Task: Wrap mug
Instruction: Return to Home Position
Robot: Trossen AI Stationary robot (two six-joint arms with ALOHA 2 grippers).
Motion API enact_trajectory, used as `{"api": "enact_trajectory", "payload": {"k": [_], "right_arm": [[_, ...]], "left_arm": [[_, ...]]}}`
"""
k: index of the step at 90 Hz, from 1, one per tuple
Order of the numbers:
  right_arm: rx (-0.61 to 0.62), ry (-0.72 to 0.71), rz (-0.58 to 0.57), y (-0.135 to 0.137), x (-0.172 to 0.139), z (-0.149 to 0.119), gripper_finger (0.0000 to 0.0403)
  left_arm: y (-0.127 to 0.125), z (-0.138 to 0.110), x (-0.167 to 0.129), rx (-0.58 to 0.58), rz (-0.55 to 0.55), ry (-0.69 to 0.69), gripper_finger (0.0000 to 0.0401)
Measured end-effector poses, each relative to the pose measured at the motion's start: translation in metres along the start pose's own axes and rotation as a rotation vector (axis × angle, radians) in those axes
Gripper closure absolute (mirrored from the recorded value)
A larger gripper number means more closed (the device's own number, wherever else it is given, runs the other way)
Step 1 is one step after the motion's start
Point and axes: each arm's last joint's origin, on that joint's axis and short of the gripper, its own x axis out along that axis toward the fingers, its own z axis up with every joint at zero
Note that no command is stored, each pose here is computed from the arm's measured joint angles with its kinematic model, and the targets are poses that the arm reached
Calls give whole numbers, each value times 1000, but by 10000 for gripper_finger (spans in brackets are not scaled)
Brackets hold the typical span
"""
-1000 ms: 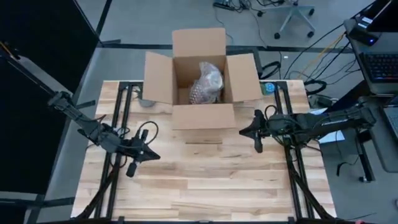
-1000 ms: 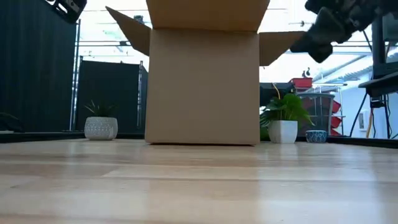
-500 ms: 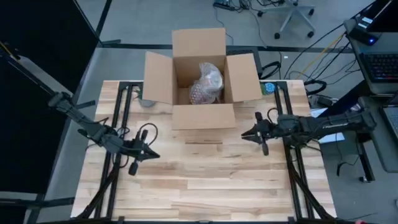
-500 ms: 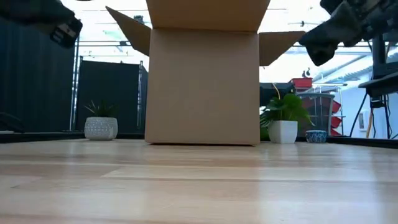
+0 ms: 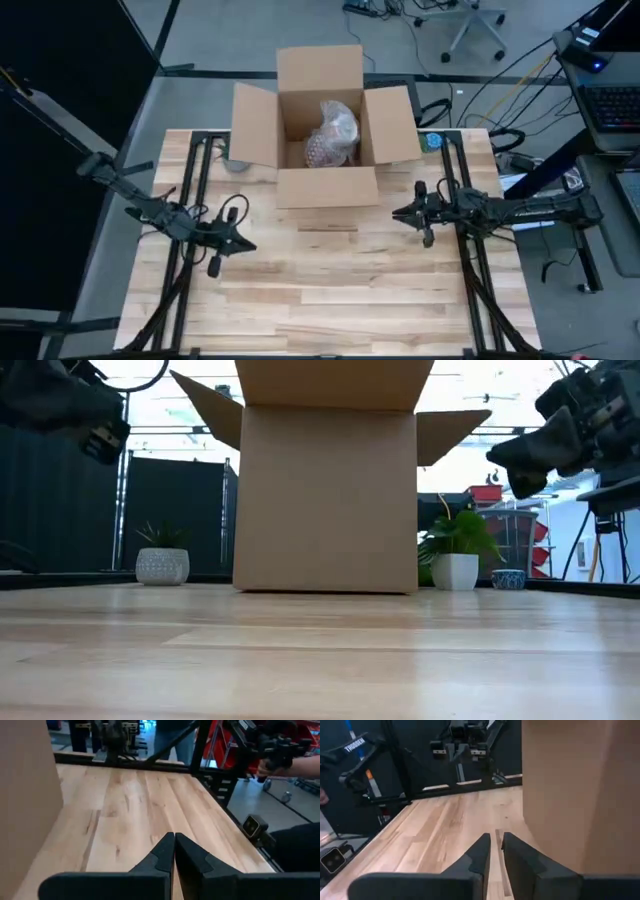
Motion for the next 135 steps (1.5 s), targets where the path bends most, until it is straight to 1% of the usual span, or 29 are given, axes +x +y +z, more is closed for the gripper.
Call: {"api": "enact_trajectory", "payload": {"k": [16,25,34,49,59,69,87,94,100,114,119,126,135], "right_arm": [[4,5,-1,0,-2,-3,364],[-19,-2,-1,0,-2,-3,364],[-35,23,-8,-1,-2,-5,364],[-75,35,-15,-1,-2,-6,364],[-78,32,-74,-5,-3,-6,364],[-77,28,-104,-9,-3,-5,364],[-94,28,-106,-10,-3,-5,364],[-96,27,-106,-10,-3,-5,364],[-94,11,-107,-10,-3,-4,364],[-114,12,-108,-10,-3,-3,364],[-112,10,-109,-10,-3,-3,364],[-107,5,-111,-10,-3,-3,364],[-118,7,-111,-10,-3,-3,364]], "left_arm": [[2,1,1,-5,-2,-2,401],[3,2,1,-2,-44,-4,401],[5,3,2,6,-72,0,401],[12,5,3,16,-52,-17,401],[20,8,4,35,-8,-32,401],[30,12,5,40,23,-63,401],[40,16,4,54,-54,-79,401],[45,15,4,50,-41,-92,401],[51,8,3,36,-17,-104,401],[63,-28,2,-51,61,-50,401],[64,-23,1,-43,91,-97,401],[63,-17,-1,14,95,-168,401],[62,-14,-3,45,94,-199,401]]}}
